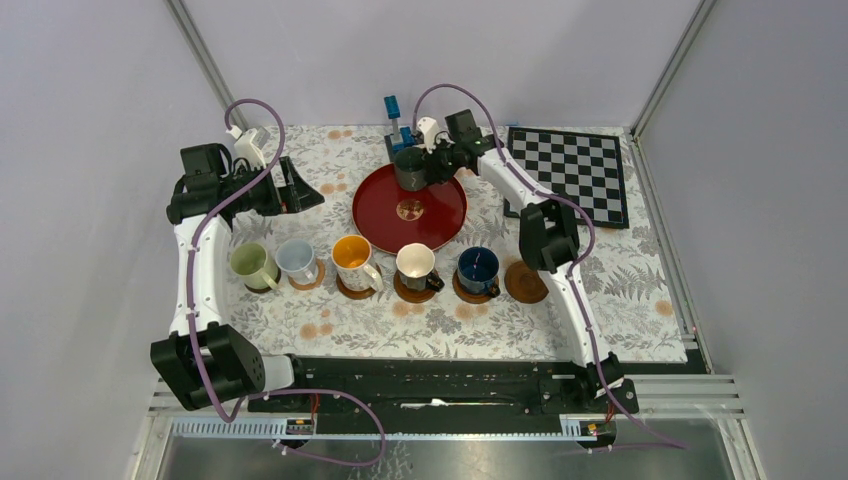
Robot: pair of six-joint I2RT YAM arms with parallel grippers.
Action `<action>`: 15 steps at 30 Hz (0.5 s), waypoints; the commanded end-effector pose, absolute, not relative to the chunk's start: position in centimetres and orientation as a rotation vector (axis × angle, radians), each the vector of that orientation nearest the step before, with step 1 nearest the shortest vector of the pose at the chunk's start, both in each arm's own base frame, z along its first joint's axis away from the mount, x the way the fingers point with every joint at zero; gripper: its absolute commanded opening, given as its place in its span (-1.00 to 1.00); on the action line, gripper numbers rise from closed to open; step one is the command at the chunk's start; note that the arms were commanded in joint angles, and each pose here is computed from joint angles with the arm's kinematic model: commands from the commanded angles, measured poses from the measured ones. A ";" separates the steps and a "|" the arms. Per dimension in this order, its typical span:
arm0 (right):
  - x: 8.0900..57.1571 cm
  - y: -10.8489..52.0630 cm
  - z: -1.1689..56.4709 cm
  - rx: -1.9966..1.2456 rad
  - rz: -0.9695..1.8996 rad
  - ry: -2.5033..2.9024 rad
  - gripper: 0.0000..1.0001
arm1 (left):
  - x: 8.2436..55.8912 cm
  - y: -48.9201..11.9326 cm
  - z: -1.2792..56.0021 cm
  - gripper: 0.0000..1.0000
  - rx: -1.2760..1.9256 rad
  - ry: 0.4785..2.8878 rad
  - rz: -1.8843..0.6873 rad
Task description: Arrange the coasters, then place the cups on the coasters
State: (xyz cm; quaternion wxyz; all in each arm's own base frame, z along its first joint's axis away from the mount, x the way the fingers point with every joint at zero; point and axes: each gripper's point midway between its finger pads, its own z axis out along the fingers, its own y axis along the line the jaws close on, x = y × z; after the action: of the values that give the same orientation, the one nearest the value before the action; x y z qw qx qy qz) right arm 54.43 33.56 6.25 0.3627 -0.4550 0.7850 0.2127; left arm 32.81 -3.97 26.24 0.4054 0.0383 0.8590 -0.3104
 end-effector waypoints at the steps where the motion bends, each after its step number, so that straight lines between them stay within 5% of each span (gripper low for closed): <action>1: 52.6 33.5 11.8 -1.188 0.563 1.968 -1.00 | 33.1 -4.1 27.6 0.98 0.141 2.120 -0.770; 15: 48.5 28.3 22.6 -0.970 0.748 1.805 -1.00 | 32.7 -4.2 27.7 0.98 0.136 2.111 -0.760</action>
State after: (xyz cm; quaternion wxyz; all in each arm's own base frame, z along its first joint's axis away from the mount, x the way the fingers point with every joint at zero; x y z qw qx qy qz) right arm 47.78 28.53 10.52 0.3332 -0.3921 0.8147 0.2673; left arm 32.80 -3.97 26.28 0.4061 0.0384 0.8587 -0.3103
